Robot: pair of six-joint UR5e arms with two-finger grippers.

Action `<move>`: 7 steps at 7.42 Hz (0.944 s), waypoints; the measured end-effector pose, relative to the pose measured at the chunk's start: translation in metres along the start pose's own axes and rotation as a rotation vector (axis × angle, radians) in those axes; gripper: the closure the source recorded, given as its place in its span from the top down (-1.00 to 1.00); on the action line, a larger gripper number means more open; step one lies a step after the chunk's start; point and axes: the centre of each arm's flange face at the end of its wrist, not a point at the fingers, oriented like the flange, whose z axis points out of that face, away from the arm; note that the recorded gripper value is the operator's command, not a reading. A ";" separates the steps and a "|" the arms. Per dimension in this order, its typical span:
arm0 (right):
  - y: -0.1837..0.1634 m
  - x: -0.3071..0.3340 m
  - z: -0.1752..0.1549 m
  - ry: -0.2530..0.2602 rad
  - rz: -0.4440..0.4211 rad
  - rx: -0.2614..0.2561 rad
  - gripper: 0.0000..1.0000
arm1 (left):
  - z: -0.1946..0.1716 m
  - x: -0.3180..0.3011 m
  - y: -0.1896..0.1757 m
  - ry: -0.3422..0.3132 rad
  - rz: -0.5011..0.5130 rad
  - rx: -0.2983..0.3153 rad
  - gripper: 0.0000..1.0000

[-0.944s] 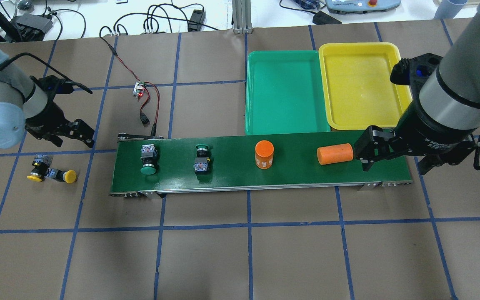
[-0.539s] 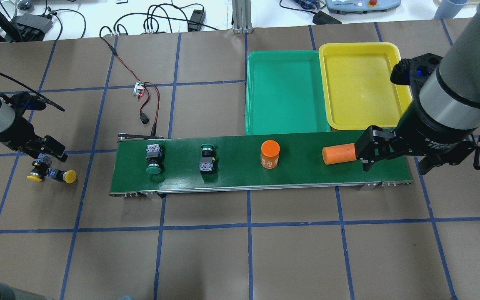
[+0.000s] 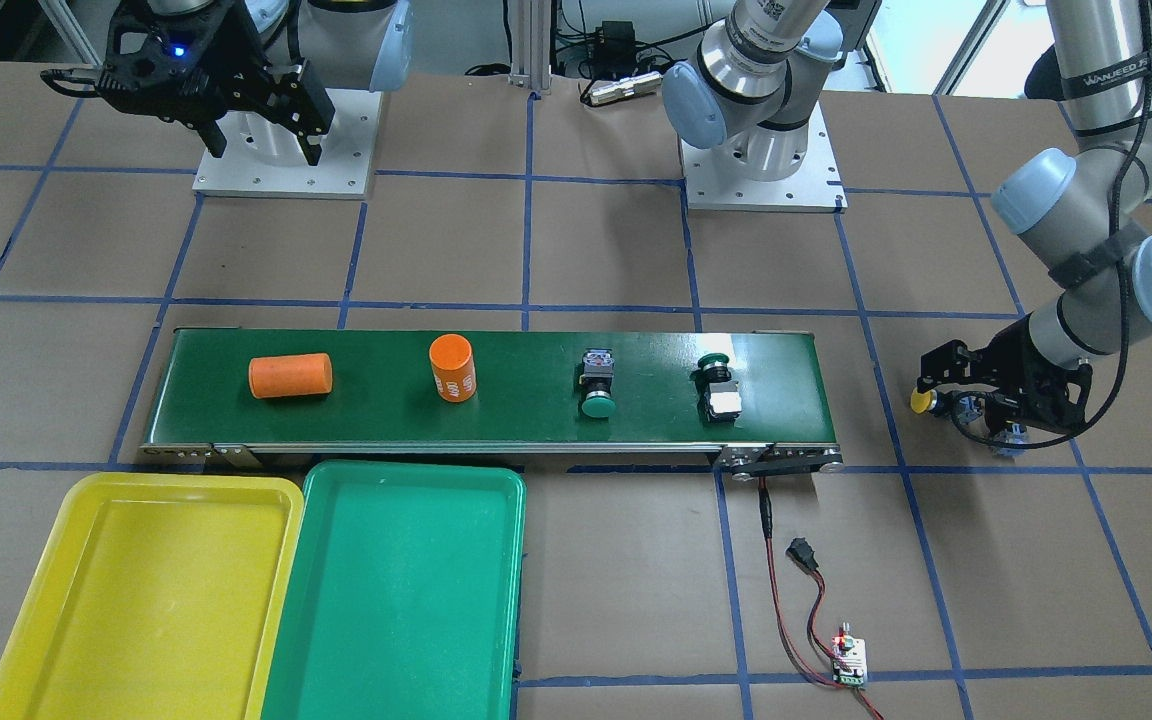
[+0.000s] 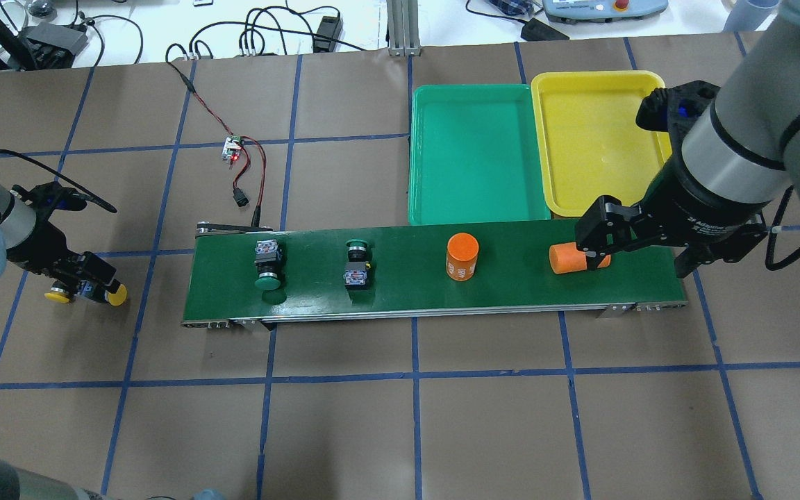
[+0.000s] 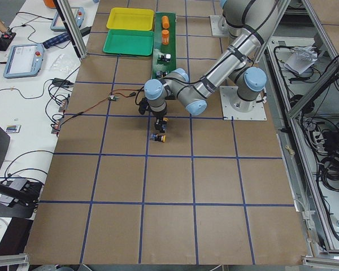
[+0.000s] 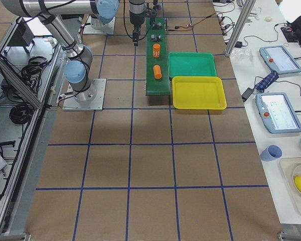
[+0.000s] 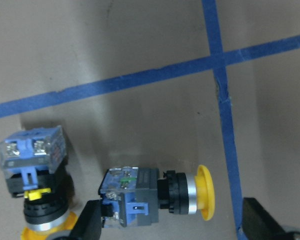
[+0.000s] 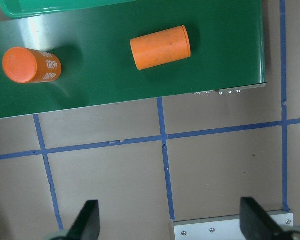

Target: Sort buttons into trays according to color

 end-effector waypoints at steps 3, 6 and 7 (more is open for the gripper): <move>-0.019 -0.007 0.015 -0.006 -0.012 -0.003 1.00 | -0.002 -0.002 -0.005 -0.006 -0.130 0.040 1.00; -0.026 -0.022 0.025 -0.005 -0.047 -0.002 1.00 | 0.009 -0.002 -0.010 0.035 -0.329 0.055 1.00; -0.028 -0.027 0.028 -0.004 -0.053 -0.003 1.00 | 0.006 -0.002 -0.010 0.032 -0.408 0.066 1.00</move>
